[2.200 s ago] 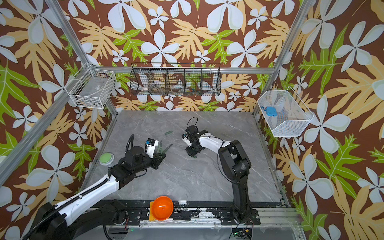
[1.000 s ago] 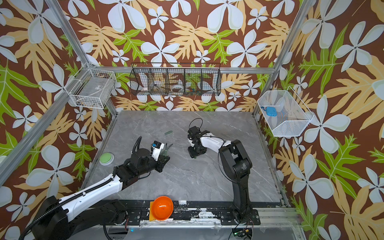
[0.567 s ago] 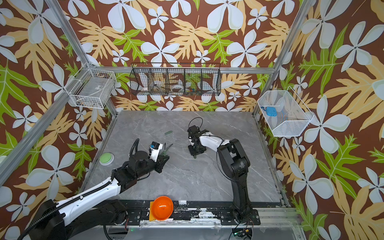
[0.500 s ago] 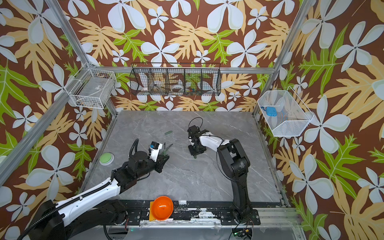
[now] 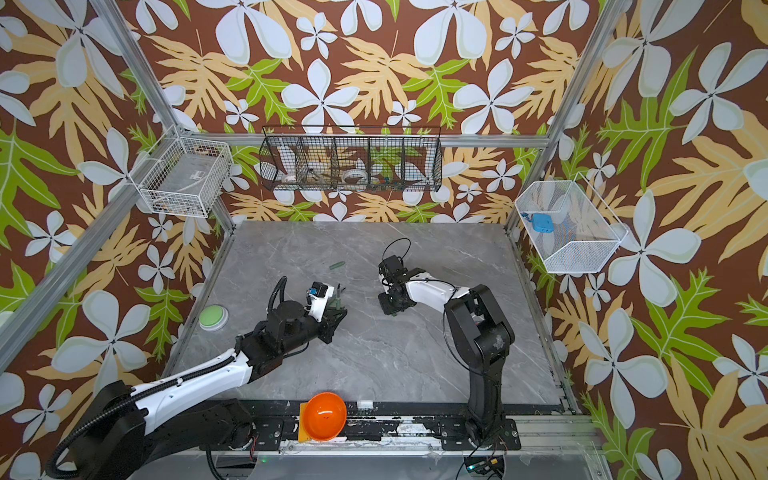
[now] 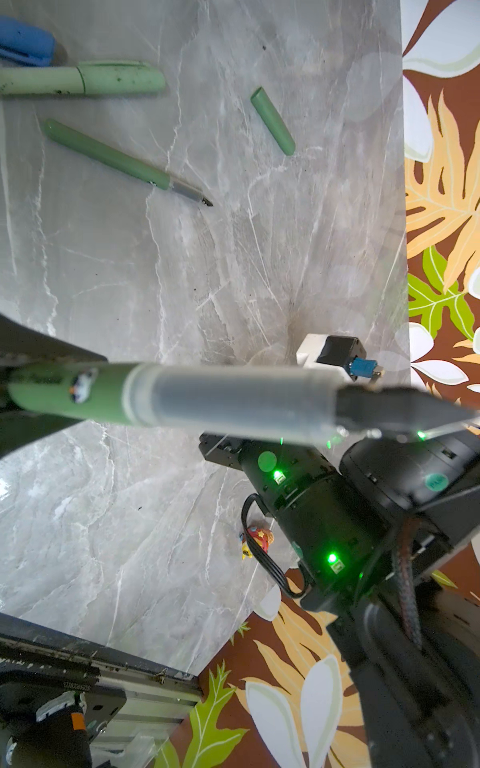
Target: Insert the pens into the pen caps
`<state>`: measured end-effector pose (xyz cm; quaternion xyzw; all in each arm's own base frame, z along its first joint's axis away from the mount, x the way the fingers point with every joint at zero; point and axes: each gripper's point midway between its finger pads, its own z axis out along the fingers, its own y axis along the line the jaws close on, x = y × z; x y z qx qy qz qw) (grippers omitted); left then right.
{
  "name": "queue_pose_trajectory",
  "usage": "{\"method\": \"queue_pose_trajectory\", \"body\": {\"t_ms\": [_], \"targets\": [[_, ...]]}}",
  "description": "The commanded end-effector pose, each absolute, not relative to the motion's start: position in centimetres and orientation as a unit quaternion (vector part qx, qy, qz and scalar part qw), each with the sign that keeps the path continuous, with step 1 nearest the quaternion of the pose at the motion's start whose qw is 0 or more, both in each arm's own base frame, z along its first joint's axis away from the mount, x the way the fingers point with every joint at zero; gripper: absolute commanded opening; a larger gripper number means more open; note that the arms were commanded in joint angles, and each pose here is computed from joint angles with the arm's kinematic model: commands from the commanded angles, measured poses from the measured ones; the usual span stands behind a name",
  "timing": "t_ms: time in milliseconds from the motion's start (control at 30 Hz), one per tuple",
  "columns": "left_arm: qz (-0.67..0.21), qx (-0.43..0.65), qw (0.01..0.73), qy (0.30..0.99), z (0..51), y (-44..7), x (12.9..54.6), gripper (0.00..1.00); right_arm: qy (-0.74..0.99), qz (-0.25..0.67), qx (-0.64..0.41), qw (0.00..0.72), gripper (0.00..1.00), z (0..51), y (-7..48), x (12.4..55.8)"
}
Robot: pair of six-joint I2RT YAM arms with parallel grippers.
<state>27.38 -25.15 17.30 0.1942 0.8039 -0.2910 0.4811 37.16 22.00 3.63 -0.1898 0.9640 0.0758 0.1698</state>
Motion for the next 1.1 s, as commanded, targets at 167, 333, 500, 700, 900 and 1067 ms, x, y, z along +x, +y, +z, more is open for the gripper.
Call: {"method": "queue_pose_trajectory", "body": {"t_ms": [167,333,500,700,900,1067], "targets": [[-0.318,0.202,0.493,0.785,19.0,-27.3,27.8,0.00,0.926,0.170,-0.186,0.279,0.18,10.2,23.4,37.9],[-0.352,0.224,0.477,0.774,20.1,-29.2,27.6,0.00,0.878,0.278,-0.184,0.345,0.19,16.1,24.5,37.3],[-0.385,0.236,0.460,0.765,21.0,-30.5,27.1,0.00,0.805,0.395,-0.186,0.402,0.19,22.3,25.4,35.7],[-0.397,0.251,0.463,0.752,21.8,-30.9,26.6,0.00,0.728,0.479,-0.193,0.451,0.20,28.2,26.4,34.2],[-0.438,0.286,0.426,0.737,22.7,-32.6,25.3,0.00,0.679,0.515,-0.186,0.489,0.20,32.0,26.3,33.7],[-0.459,0.295,0.400,0.736,22.5,-33.4,24.8,0.00,0.653,0.537,-0.186,0.502,0.20,33.8,26.3,33.1]]}}
